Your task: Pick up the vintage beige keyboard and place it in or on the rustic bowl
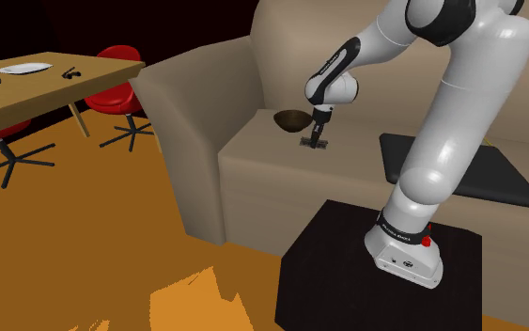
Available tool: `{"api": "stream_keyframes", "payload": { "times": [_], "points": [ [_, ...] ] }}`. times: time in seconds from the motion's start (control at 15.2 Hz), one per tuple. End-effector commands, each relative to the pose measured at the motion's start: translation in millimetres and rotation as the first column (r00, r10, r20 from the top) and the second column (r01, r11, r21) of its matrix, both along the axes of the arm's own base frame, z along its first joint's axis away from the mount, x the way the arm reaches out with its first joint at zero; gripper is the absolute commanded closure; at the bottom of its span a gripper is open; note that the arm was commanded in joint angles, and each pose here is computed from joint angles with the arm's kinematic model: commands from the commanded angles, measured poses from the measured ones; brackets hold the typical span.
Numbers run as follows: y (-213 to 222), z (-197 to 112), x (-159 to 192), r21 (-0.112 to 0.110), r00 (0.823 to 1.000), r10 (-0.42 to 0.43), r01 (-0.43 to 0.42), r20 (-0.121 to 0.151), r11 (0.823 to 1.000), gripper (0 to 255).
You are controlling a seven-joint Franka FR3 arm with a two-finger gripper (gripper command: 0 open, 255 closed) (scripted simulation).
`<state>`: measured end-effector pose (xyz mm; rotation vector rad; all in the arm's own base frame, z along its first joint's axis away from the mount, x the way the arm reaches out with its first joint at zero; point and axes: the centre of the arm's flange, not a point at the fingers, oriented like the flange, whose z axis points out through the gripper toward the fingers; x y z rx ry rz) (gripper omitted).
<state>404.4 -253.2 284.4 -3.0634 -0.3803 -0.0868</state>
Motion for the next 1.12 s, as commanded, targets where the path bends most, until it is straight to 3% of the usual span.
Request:
{"api": "stream_keyframes", "payload": {
  "times": [0.0, 1.06],
  "points": [
    [3, -3, -1, 0.002, 1.000, 0.005, -0.005, -0.007, 1.000, 255],
    [3, 82, -1, 0.002, 1.000, 0.005, -0.005, -0.007, 1.000, 255]
  ]
}}
